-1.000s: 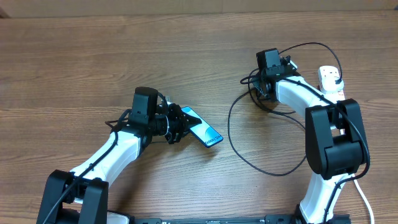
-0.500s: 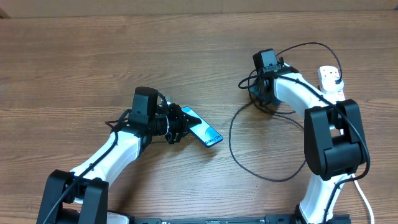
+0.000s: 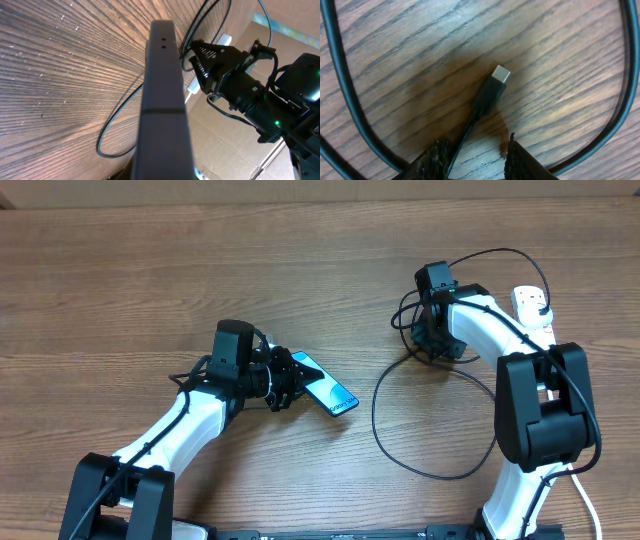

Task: Plug charger to phone and switch on socket
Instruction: 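Move the right gripper to the black cable's USB-C plug and grasp it, then carry the USB-C plug with the right gripper to the phone's bottom port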

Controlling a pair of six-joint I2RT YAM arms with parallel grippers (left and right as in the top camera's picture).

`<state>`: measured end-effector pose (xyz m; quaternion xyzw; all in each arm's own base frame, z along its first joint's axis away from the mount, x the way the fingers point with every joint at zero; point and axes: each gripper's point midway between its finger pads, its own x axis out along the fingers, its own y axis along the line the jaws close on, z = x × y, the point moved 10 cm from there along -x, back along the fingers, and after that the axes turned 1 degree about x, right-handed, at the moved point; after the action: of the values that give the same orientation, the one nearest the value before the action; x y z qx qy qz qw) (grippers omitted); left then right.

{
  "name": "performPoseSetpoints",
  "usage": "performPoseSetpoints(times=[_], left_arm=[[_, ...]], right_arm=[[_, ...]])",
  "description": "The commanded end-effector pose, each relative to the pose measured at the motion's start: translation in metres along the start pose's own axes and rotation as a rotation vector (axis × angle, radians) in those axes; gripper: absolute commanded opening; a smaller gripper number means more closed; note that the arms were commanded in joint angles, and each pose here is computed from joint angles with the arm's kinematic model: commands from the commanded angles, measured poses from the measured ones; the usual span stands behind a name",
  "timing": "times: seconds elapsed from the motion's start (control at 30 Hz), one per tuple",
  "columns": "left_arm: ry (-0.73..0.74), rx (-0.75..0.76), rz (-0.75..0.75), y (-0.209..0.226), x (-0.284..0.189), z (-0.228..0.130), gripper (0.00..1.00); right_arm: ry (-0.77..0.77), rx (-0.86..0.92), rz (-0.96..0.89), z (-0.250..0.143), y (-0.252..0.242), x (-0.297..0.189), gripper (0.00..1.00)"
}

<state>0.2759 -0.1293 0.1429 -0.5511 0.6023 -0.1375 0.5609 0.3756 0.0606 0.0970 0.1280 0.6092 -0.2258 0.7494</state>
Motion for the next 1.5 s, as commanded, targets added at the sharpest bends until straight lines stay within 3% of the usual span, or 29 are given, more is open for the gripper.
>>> performPoseSetpoints(times=[0.0,0.03,0.13,0.23,0.57,0.9,1.23,1.47], left_arm=[[0.017,0.008,-0.023,-0.007,-0.004,-0.002,0.07],[0.016,0.008,-0.023,-0.007,-0.004,-0.002,0.07],[0.017,0.008,-0.023,-0.007,-0.004,-0.002,0.07],[0.020,0.008,-0.024,-0.007,-0.004,-0.003,0.07],[0.115,0.099,-0.061,-0.009,-0.004,-0.009,0.04],[0.206,0.256,-0.146,-0.018,-0.006,-0.015,0.04],[0.311,0.501,-0.395,-0.046,-0.036,-0.007,0.04],[0.264,0.491,-0.425,-0.047,-0.050,0.007,0.04]], right_arm=[[0.243,0.049,0.064,-0.036,0.005,0.033,0.39],[0.255,0.051,0.083,-0.037,0.007,0.033,0.38],[0.272,0.056,0.100,-0.038,0.008,0.032,0.15],[0.272,0.056,0.099,-0.038,0.008,0.032,0.04],[0.158,-0.002,0.138,-0.010,0.011,0.025,0.04],[-0.048,-0.126,0.254,0.038,0.012,-0.085,0.04],[-0.041,-0.385,0.644,-0.017,-0.036,-0.224,0.04],[0.025,-0.492,0.726,-0.077,-0.067,-0.269,0.04]])
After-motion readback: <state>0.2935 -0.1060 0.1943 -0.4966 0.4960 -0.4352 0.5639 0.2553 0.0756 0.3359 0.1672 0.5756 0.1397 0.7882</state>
